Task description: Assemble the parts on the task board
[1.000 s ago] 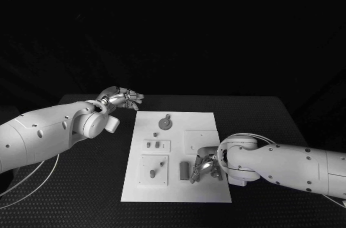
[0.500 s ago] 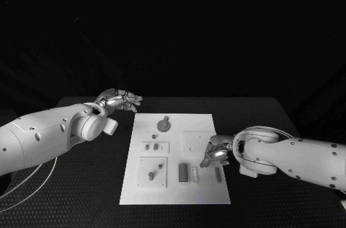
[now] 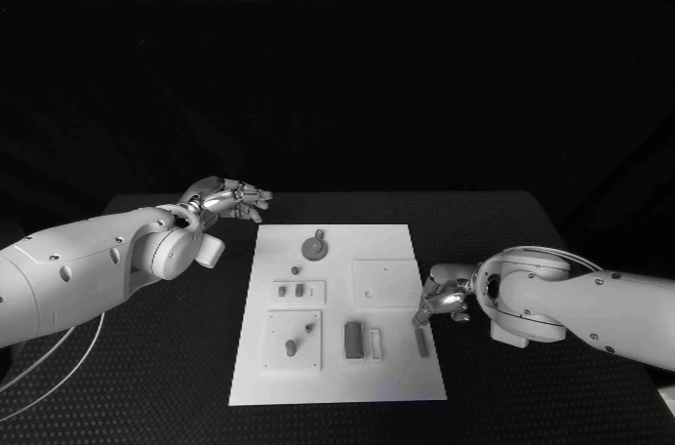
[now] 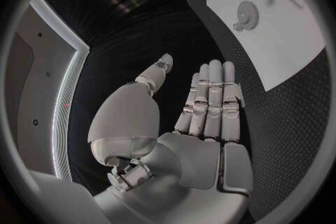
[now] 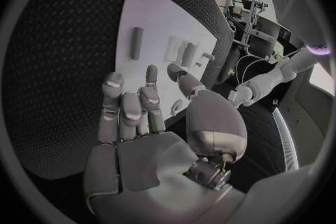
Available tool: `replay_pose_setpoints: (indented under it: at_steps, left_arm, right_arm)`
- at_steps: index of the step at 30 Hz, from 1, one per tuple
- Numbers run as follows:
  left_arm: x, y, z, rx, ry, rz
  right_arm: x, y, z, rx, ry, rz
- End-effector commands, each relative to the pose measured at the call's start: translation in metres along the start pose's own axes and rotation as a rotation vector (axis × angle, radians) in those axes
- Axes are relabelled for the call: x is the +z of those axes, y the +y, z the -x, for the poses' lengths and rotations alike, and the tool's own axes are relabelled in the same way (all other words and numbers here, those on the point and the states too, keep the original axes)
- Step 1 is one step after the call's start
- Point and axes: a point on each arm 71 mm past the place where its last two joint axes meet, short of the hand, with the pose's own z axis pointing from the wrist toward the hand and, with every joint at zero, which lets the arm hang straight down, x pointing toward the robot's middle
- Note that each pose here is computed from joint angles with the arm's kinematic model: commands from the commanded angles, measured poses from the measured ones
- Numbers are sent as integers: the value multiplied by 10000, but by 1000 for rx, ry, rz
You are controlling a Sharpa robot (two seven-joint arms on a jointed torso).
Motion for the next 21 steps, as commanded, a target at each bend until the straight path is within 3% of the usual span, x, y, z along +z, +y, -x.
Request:
replay_pose_setpoints:
  at_steps: [1, 13, 21]
  left_arm:
    - [3, -16, -13, 0, 14, -13]
    - [4, -16, -19, -1, 17, -14]
    - [4, -14, -15, -1, 18, -13]
  right_arm:
    - [-2, -57, -51, -75, 11, -52]
    - [66, -161, -271, -98, 37, -98]
    - [141, -122, -410, -103, 67, -93]
